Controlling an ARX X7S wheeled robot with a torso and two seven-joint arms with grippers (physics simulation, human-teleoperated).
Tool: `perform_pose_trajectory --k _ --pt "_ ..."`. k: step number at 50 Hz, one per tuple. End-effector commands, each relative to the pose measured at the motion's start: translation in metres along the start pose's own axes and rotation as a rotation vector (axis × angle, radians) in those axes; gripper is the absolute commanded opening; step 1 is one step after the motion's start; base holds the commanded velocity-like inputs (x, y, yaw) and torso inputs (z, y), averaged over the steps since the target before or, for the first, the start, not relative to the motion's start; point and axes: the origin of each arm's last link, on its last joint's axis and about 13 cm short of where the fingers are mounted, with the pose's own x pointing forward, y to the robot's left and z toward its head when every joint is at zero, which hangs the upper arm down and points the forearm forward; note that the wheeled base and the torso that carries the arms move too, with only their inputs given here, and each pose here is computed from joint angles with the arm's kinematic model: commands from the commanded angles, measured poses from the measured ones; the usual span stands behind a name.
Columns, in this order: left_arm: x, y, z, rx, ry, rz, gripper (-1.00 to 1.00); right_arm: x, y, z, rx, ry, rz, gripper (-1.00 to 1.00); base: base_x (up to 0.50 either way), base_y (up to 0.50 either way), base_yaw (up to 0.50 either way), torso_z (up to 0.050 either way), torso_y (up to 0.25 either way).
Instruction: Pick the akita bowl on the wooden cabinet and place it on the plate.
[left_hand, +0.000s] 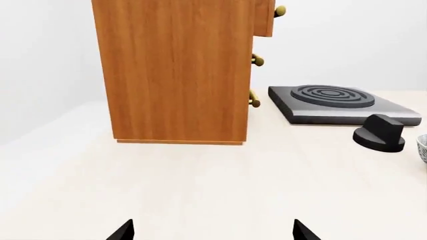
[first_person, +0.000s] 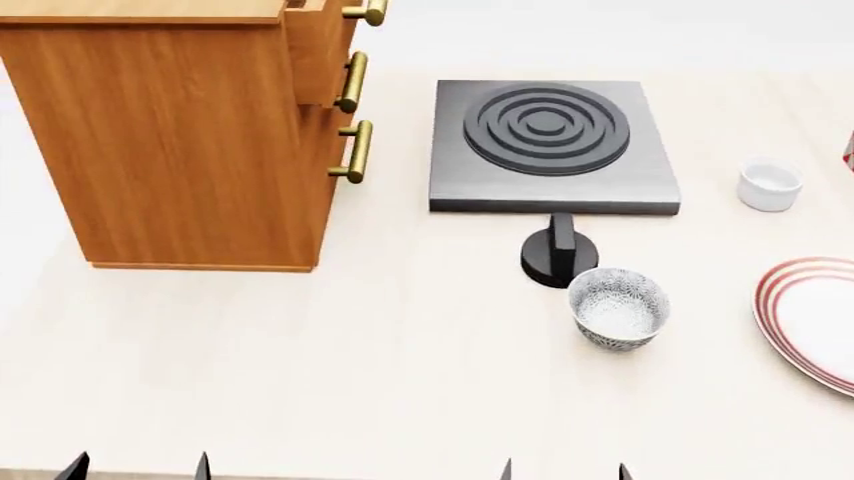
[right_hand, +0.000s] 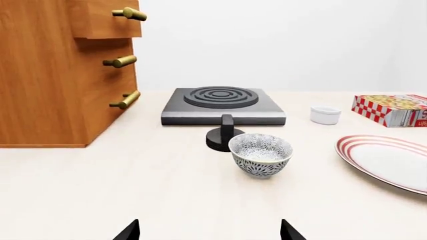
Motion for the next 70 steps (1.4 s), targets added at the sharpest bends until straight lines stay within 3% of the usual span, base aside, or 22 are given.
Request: perform_pose_trajectory --k 1,4,20,25,29,30,31,32,33,34,36,39,40,42,44,48,49,50,52,56,59,70 --pt "0.0 0.0 0.0 0.0 0.0 0.0 1.0 0.0 0.0 0.0 -0.01 -0.001 0.001 1.0 0.0 0.0 0.0 0.0 0.0" --pt "0.001 0.0 0.0 0.0 0.0 0.0 1.0 0.0 0.001 0.0 -0.036 -0.007 0.002 1.0 0.0 0.33 0.0 0.0 0.0" --pt "0.002 0.0 -0.001 0.023 0.007 0.024 1.0 0.0 -0.001 0.002 0.028 -0.016 -0.007 1.0 0.0 0.08 0.0 0.0 0.0" --pt "0.004 -0.007 -0.003 0.25 0.055 0.082 1.0 0.001 0.0 0.005 -0.016 -0.015 -0.049 1.0 0.0 0.0 0.0 0.0 0.0" --pt "0.005 -0.01 -0.001 0.318 0.082 0.052 1.0 0.002 0.0 0.018 -0.022 -0.035 -0.108 1.0 0.0 0.0 0.0 0.0 0.0" --pt "0.007 -0.011 0.0 0.329 0.084 0.087 1.0 0.0 0.0 0.024 0.022 -0.061 -0.089 1.0 0.0 0.0 0.0 0.0 0.0" --pt "0.008 -0.011 0.0 0.346 0.099 0.106 1.0 0.0 -0.001 0.025 -0.006 -0.05 -0.132 1.0 0.0 0.0 0.0 0.0 0.0" --pt "0.008 -0.011 0.0 0.346 0.099 0.106 1.0 0.0 -0.001 0.025 -0.006 -0.05 -0.132 1.0 0.0 0.0 0.0 0.0 0.0" --pt "0.01 -0.01 0.005 0.261 0.054 0.096 1.0 0.003 -0.002 0.029 -0.042 -0.014 -0.222 1.0 0.0 0.0 0.0 0.0 0.0" --pt "0.01 -0.01 0.006 0.25 0.025 0.121 1.0 0.003 -0.002 0.031 -0.042 -0.02 -0.229 1.0 0.0 0.0 0.0 0.0 0.0" --pt "0.01 -0.009 0.009 0.306 0.004 0.127 1.0 0.004 -0.001 0.035 -0.063 -0.013 -0.285 1.0 0.0 0.0 0.0 0.0 0.0" --pt "0.011 -0.007 0.015 0.278 0.007 0.1 1.0 0.003 -0.001 0.044 -0.059 -0.029 -0.299 1.0 0.0 0.0 0.0 0.0 0.0" --pt "0.01 -0.007 0.019 0.271 -0.017 0.069 1.0 0.004 -0.001 0.048 -0.11 -0.036 -0.33 1.0 0.0 0.0 0.0 0.0 0.0" --pt "0.011 -0.006 0.025 0.26 -0.027 0.061 1.0 0.003 0.001 0.054 -0.09 -0.053 -0.295 1.0 0.0 0.0 0.0 0.0 0.0" --pt "0.009 -0.008 0.028 0.335 -0.038 0.067 1.0 0.004 0.0 0.058 -0.067 -0.067 -0.251 1.0 0.0 0.0 0.0 0.0 0.0" --pt "0.012 -0.009 0.035 0.341 -0.05 0.093 1.0 0.001 -0.001 0.072 0.081 -0.122 -0.219 1.0 0.0 0.0 0.0 0.0 0.0" --pt "0.013 -0.01 0.037 0.342 -0.047 0.087 1.0 0.0 -0.002 0.073 0.08 -0.132 -0.227 1.0 0.0 0.0 0.0 0.0 0.0" --pt "0.015 -0.01 0.04 0.348 -0.06 0.098 1.0 -0.003 0.0 0.076 0.081 -0.17 -0.126 1.0 0.0 0.0 0.0 0.0 0.0" --pt "0.016 -0.011 0.045 0.345 -0.069 0.091 1.0 -0.004 -0.001 0.079 0.056 -0.193 -0.176 1.0 0.0 0.0 0.0 0.0 0.0" --pt "0.022 -0.012 0.06 0.34 -0.097 0.08 1.0 -0.006 0.001 0.086 0.044 -0.225 -0.067 1.0 0.0 0.0 0.0 0.0 0.0" --pt "0.027 -0.015 0.074 0.344 -0.121 0.066 1.0 -0.006 0.003 0.093 0.006 -0.247 -0.08 1.0 0.0 0.0 0.0 0.0 0.0" --pt "0.04 -0.021 0.119 0.351 -0.21 0.038 1.0 -0.007 0.001 0.115 0.012 -0.343 -0.05 1.0 0.0 0.0 0.0 0.0 0.0"
